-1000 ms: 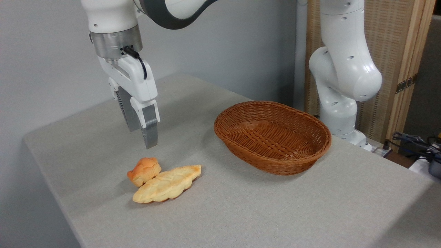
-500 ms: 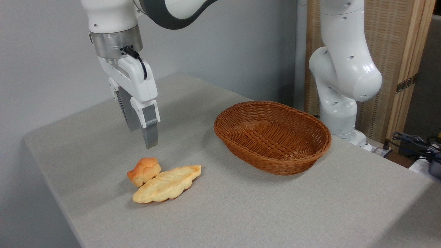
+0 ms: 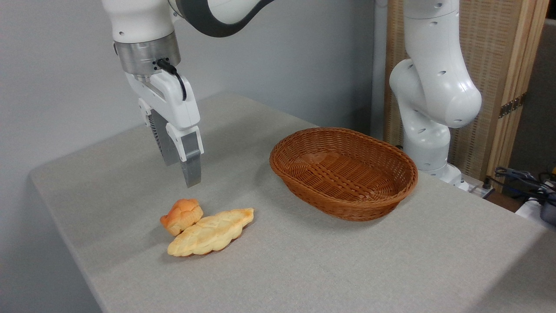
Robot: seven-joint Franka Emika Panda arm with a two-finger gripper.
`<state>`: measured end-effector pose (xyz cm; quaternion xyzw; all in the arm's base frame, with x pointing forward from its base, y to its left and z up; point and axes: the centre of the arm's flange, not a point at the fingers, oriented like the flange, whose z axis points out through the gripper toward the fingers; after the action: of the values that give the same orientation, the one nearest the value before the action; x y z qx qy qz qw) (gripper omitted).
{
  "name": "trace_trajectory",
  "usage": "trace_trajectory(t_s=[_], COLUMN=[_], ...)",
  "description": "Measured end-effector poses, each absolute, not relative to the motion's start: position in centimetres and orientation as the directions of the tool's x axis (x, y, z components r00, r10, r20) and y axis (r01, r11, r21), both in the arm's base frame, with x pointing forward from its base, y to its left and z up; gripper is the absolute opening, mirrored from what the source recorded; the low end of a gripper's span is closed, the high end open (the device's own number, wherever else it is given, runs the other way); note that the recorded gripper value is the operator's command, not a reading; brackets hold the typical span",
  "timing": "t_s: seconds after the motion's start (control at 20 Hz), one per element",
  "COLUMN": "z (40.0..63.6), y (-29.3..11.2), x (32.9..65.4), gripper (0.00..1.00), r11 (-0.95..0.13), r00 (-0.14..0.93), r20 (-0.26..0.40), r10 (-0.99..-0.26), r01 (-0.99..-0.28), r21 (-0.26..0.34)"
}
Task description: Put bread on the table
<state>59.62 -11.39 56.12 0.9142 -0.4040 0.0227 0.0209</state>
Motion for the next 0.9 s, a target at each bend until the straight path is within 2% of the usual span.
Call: trace_trajectory(t_s=[0.55, 0.9], z=[56.11, 55.84], y=[-11.4, -11.37], x=[59.61, 59.29], gripper=[1.0, 1.0], r11=[-0.672, -0.671], r00=[0.672, 0.673], r20=[0.058, 0.034], r10=[-0.738, -0.739], r01=[-0.74, -0.74], r21=[0.021, 0.04])
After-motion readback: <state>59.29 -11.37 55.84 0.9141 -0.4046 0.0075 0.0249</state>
